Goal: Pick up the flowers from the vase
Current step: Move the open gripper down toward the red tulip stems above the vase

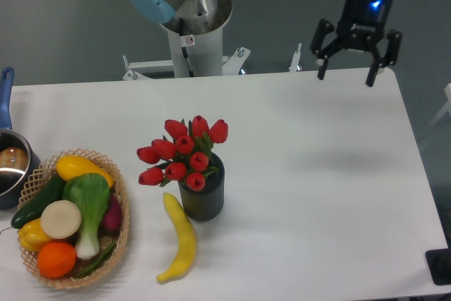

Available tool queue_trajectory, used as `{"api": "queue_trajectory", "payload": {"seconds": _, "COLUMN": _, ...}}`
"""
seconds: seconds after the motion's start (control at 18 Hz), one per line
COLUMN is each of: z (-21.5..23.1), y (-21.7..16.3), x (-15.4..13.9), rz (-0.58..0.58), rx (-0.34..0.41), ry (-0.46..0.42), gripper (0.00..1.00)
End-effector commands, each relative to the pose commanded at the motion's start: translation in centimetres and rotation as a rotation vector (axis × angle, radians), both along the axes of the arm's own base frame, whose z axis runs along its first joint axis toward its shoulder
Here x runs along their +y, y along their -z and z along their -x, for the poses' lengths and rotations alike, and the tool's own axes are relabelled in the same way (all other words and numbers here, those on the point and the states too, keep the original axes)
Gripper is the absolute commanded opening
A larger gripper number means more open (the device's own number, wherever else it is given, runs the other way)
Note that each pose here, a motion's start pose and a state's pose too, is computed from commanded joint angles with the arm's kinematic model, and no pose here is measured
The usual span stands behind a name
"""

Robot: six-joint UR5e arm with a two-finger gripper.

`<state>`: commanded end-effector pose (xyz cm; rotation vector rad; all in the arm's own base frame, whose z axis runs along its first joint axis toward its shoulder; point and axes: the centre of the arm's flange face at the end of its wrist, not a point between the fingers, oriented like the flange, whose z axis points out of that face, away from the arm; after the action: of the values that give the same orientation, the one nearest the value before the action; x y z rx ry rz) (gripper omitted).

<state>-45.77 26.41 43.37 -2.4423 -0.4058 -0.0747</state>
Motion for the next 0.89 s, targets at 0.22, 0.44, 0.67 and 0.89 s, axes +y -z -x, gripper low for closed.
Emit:
{"api": "queue_trajectory", "payload": {"seconds": 0.22, "z": -1.3, "y": 1.3, "x": 0.0, "rz": 0.004, "rx": -0.002, "ry": 0.034, "gripper": 1.00}}
{"api": "queue_trajectory", "payload": {"seconds": 0.44, "z": -2.6, "y": 1.9, "x": 1.3, "rz": 0.003, "rx": 0.024, "ry": 0.118, "gripper": 1.00}}
{"api": "queue_trajectory", "payload": {"seconds": 0.67, "z": -4.4, "y": 3.3, "x": 3.4, "rz": -0.017, "rx": 0.033, "ry": 0.214, "gripper": 1.00}}
{"api": "queue_trajectory", "payload": {"seconds": 0.89, "z": -5.2, "y": 4.9, "x": 6.4, "rz": -0.089, "rx": 0.076, "ry": 0.382, "gripper": 1.00}}
